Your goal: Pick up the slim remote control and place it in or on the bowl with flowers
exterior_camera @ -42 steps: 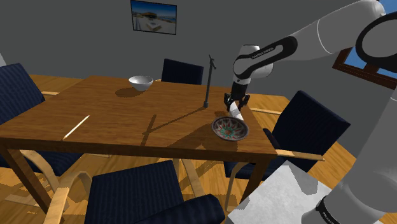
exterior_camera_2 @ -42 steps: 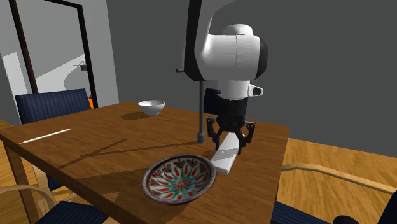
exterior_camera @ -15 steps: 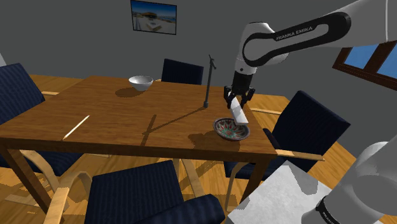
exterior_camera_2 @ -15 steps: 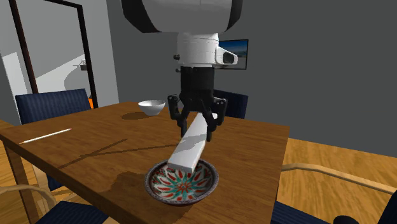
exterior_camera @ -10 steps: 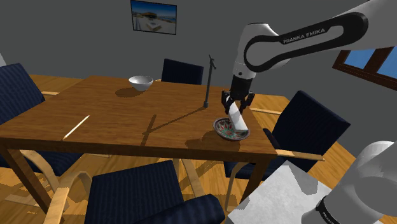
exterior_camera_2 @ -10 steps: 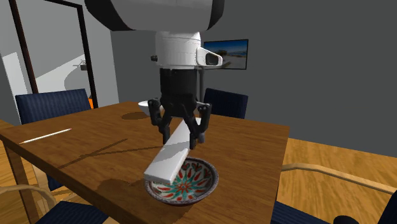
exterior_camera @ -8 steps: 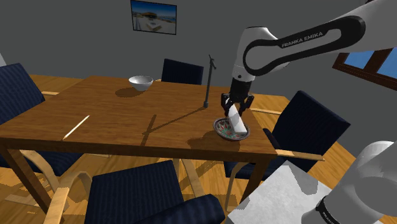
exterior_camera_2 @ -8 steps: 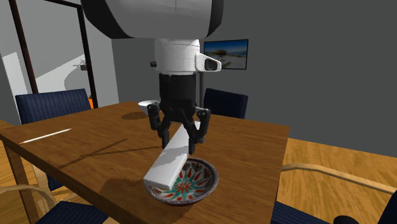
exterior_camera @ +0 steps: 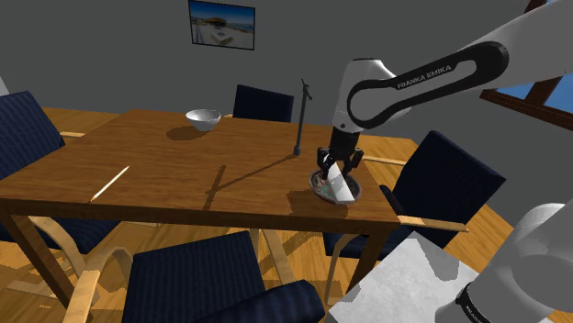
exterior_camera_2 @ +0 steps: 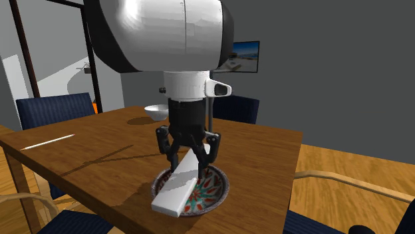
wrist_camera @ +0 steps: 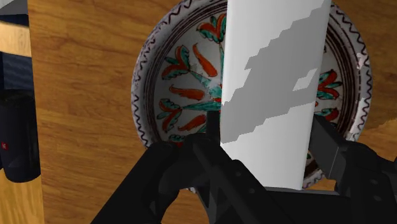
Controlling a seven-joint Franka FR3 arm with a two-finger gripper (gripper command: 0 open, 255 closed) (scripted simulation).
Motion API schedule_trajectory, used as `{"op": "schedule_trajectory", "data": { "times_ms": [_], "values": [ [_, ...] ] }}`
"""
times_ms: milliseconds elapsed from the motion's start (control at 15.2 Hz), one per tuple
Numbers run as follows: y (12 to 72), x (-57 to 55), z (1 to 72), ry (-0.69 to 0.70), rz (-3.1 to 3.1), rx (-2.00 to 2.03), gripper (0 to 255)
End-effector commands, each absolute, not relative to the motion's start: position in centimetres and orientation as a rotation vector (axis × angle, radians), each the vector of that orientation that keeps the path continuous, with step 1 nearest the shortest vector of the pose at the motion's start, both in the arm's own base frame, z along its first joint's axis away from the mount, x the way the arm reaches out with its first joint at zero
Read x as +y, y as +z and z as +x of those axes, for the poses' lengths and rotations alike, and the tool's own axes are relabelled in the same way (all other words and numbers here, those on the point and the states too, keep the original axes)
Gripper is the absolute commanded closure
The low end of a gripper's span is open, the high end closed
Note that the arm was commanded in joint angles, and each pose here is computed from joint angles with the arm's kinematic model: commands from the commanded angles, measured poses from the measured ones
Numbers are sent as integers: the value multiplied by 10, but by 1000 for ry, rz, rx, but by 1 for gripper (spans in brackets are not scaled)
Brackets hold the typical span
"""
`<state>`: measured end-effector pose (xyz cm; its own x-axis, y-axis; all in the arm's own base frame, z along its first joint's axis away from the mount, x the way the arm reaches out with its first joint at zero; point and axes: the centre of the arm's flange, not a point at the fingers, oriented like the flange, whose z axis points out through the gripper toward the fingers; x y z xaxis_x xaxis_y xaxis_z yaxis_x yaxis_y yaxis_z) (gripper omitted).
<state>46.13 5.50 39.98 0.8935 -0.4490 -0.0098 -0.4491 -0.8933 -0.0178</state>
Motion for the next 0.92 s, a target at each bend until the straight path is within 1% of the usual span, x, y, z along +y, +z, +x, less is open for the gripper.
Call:
{"op": "schedule_trajectory", "data": {
  "times_ms": [0, 66, 594, 660, 858],
  "values": [
    [390, 56, 461, 7, -3038, 720, 255],
    [383, 56, 461, 7, -3038, 720, 255],
    [383, 56, 461, 7, -3038, 720, 255],
    [383, 57, 461, 7, -3038, 720, 0],
    [383, 56, 461, 7, -3038, 720, 0]
  ]
}}
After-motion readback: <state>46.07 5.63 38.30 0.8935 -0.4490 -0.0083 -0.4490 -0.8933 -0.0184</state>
